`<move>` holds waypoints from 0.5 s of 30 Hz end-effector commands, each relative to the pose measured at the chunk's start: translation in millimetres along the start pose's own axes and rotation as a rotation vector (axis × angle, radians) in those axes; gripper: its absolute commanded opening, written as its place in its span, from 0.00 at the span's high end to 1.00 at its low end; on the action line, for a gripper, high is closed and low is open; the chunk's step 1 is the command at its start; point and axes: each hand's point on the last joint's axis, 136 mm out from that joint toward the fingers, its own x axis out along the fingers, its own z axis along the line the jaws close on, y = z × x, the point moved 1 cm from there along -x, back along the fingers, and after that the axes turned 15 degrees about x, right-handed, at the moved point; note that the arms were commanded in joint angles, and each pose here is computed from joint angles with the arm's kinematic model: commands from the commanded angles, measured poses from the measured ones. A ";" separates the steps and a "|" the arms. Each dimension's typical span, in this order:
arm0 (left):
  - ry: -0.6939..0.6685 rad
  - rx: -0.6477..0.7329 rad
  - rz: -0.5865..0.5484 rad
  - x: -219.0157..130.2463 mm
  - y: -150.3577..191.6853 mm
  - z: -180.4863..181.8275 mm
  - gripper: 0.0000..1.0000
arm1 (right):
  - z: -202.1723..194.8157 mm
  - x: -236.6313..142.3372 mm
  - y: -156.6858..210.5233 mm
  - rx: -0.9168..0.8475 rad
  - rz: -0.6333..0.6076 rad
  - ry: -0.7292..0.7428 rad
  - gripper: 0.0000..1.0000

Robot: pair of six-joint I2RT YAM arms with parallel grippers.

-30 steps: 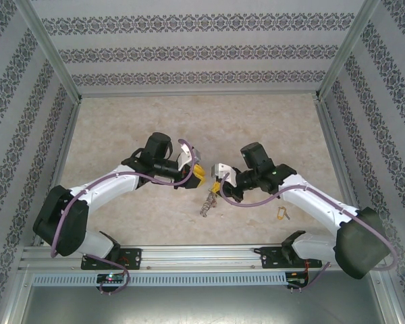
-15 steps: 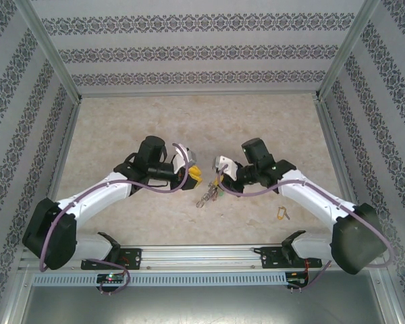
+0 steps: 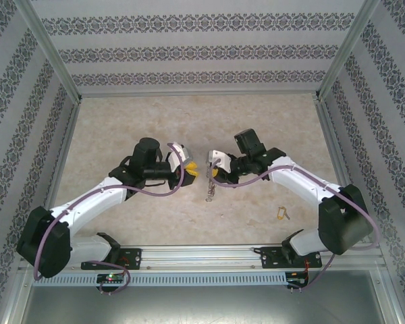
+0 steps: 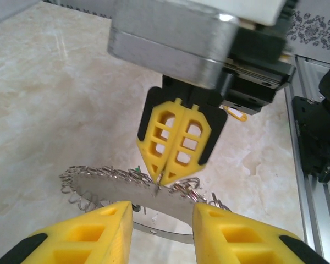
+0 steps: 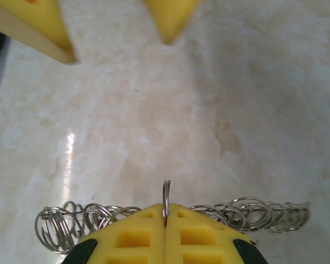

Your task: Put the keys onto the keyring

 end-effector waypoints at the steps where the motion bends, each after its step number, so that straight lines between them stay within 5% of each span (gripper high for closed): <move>1: 0.085 0.004 -0.027 5.1 -5.1 -6.2 0.67 | 21.8 1.9 8.6 -0.004 -0.006 -0.086 1.00; 15: 0.268 0.006 -0.041 23.8 6.6 -29.3 0.68 | 27.6 1.7 14.3 0.022 -0.013 -0.101 1.00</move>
